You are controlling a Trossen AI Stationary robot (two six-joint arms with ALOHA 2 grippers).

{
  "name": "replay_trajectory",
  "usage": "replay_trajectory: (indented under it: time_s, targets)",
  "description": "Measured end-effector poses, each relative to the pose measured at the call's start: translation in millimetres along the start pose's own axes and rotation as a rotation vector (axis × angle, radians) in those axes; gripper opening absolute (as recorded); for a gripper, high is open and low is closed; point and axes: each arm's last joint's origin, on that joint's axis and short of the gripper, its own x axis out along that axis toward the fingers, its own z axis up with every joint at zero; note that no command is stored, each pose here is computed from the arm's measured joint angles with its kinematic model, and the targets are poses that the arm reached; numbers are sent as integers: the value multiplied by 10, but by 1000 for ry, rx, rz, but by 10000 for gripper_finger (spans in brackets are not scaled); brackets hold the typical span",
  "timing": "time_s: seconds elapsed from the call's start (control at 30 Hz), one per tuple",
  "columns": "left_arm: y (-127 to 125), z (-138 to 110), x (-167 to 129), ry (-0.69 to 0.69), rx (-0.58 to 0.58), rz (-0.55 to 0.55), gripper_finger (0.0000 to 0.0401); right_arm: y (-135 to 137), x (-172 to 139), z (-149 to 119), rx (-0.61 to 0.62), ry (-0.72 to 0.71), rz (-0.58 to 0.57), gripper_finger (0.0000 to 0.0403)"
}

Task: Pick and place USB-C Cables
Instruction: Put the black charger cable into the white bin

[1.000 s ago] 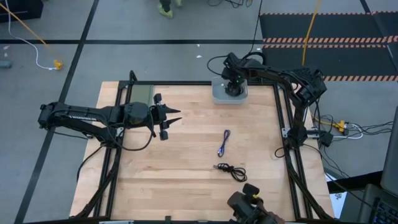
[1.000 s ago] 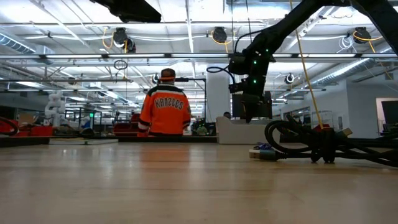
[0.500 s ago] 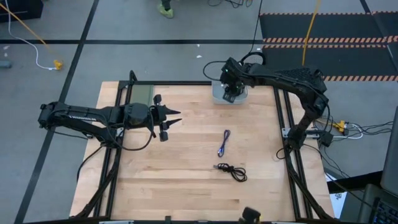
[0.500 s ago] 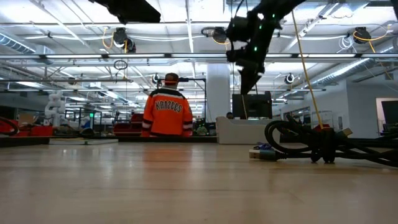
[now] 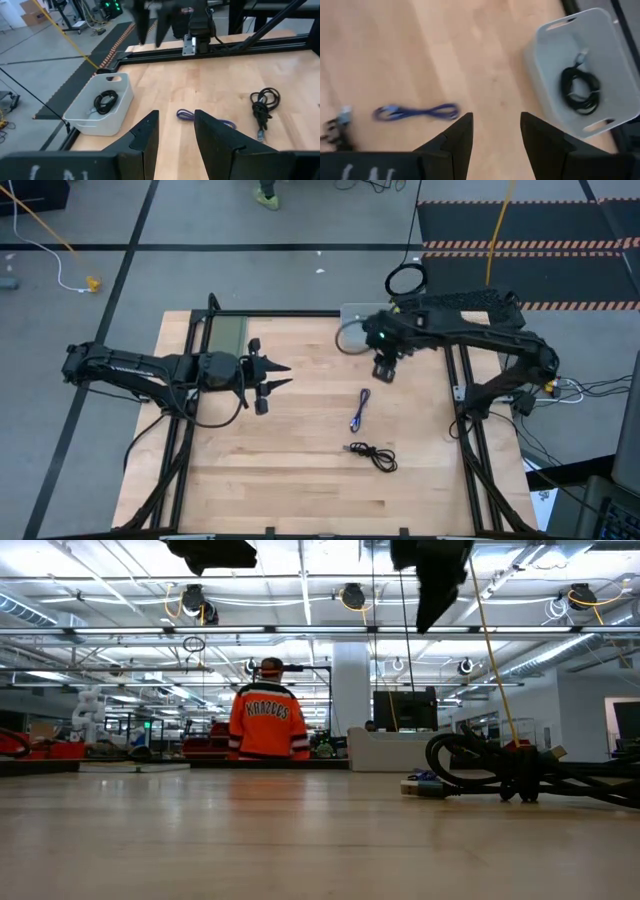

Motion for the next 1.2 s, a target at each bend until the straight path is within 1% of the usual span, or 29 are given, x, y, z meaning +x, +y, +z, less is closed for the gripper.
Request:
replay_trajectory:
  time_s: [0.17, 0.3, 0.43, 0.57, 0.77, 0.83, 0.97, 1.2]
  targets:
    - [-56, 6, -16, -4, -25, -24, 127, 263, -292, -171, 6, -53, 62, 157]
    - [-117, 15, -34, -12, -37, -50, 127, 462, -421, -325, 17, -152, 106, 157]
    - [-174, 33, -53, -29, -36, -75, 127, 647, -431, -504, 0, -251, 130, 157]
    - [-216, 62, -69, -57, -39, -92, 127, 813, -382, -651, -10, -343, 219, 157]
    - [-278, 127, -100, -120, -85, -120, 127, 1050, -222, -855, -112, -519, 350, 157]
    - [-309, 149, -116, -141, -101, -135, 127, 1092, -155, -927, -127, -562, 380, 157]
    - [-407, 197, -134, -191, -110, -175, 127, 1097, -108, -1013, -135, -602, 386, 157]
    - [-635, 254, -81, -245, -71, -238, 127, 1077, -205, -1068, -111, -663, 328, 157]
